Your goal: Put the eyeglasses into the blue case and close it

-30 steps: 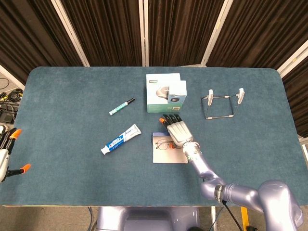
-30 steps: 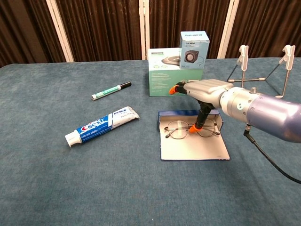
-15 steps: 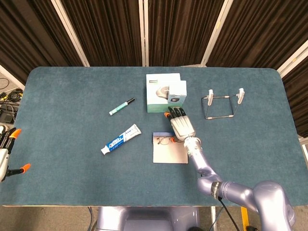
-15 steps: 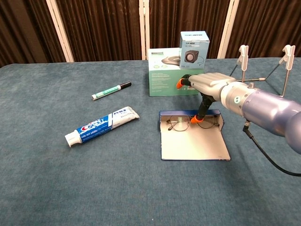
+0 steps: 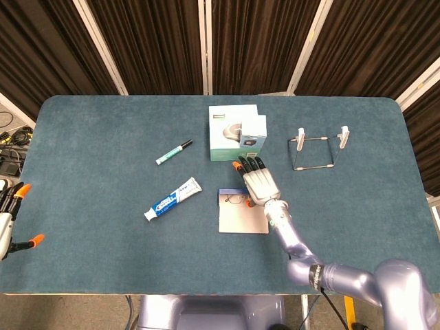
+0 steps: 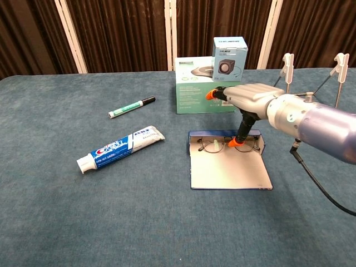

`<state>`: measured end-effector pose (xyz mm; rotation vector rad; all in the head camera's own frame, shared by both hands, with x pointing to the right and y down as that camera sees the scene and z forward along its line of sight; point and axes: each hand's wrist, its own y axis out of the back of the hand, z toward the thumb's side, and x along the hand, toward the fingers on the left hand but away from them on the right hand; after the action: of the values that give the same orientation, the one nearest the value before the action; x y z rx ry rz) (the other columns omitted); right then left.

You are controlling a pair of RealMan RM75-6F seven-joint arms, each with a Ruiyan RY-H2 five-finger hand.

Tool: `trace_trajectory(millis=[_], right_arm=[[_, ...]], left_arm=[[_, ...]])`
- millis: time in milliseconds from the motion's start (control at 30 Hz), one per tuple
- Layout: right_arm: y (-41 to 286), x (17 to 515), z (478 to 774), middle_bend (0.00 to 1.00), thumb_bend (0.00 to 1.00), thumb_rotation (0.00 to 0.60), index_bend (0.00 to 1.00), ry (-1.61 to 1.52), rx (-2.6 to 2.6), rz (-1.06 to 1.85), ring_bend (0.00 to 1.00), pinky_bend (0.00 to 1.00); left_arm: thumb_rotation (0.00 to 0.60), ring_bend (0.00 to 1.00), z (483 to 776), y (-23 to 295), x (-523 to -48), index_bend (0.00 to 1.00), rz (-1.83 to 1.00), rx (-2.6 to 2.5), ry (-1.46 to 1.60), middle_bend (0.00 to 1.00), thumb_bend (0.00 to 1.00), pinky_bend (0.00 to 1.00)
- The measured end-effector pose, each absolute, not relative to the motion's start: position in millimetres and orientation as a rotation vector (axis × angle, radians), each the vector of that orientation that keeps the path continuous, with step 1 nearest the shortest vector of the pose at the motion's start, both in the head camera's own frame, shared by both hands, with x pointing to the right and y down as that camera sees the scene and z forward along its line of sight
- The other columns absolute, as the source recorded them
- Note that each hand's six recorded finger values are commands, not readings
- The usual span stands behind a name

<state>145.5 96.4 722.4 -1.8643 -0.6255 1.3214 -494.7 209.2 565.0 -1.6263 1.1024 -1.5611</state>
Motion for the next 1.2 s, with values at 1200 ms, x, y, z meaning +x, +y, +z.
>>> trace_trajectory(millis=[1200], right_arm=[[181.9, 150.2, 711.7, 0.00, 0.08, 0.600, 0.27, -0.350, -1.837, 1.138, 0.00, 0.00]], left_arm=[[0.600, 0.00, 561.4, 211.7, -489.1, 0.00, -1.538, -1.625, 1.090, 0.00, 0.00, 0.00]])
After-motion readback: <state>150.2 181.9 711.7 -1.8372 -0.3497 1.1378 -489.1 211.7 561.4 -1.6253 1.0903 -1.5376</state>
